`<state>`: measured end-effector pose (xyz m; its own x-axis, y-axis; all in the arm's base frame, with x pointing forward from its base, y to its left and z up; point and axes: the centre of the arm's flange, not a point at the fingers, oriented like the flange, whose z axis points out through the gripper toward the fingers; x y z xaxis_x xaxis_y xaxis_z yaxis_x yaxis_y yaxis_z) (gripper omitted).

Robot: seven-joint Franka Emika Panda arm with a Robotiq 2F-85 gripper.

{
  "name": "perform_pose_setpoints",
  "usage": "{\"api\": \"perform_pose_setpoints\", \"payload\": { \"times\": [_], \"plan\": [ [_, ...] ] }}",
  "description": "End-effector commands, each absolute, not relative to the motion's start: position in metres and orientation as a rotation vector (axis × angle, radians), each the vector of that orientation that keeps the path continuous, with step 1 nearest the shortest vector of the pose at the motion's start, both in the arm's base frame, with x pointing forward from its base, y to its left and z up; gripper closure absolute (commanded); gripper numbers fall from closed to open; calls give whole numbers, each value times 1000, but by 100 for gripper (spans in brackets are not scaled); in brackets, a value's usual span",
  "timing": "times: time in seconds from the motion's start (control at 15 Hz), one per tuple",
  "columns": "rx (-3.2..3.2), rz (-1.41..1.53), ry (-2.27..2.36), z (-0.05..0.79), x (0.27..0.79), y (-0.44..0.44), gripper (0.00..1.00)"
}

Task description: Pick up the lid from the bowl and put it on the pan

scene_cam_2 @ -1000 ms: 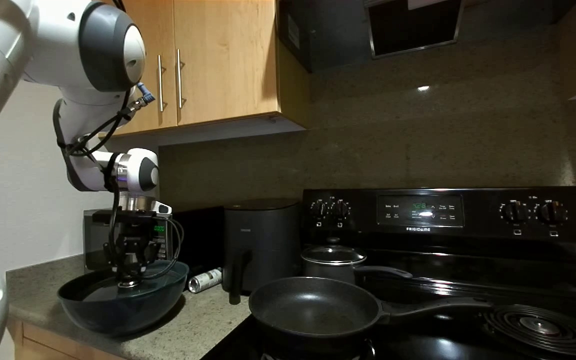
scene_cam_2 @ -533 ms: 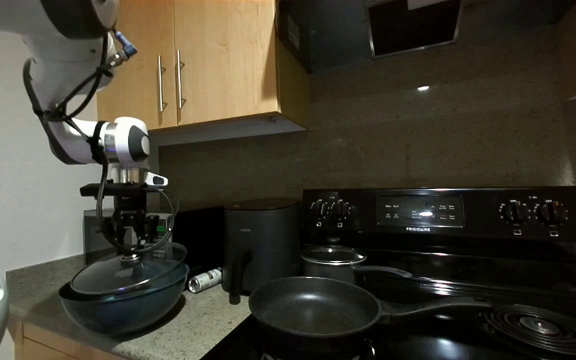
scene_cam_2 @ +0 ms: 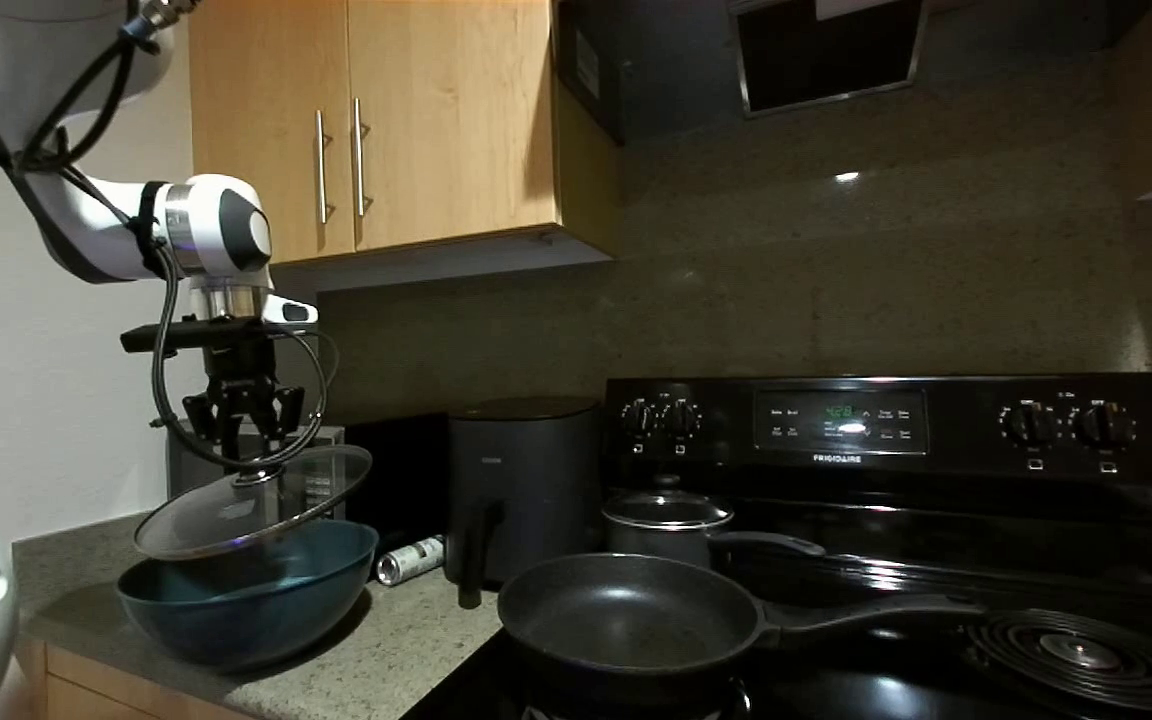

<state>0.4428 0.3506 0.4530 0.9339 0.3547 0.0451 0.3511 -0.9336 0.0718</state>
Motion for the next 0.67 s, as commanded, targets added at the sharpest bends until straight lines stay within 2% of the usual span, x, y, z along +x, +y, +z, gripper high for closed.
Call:
{"api": "perform_pose_setpoints", "payload": {
  "times": [0.0, 0.6],
  "plan": [
    [3112, 142, 288, 449, 436, 307, 75],
    [3215, 82, -415, 388, 346, 178, 75]
  ]
}}
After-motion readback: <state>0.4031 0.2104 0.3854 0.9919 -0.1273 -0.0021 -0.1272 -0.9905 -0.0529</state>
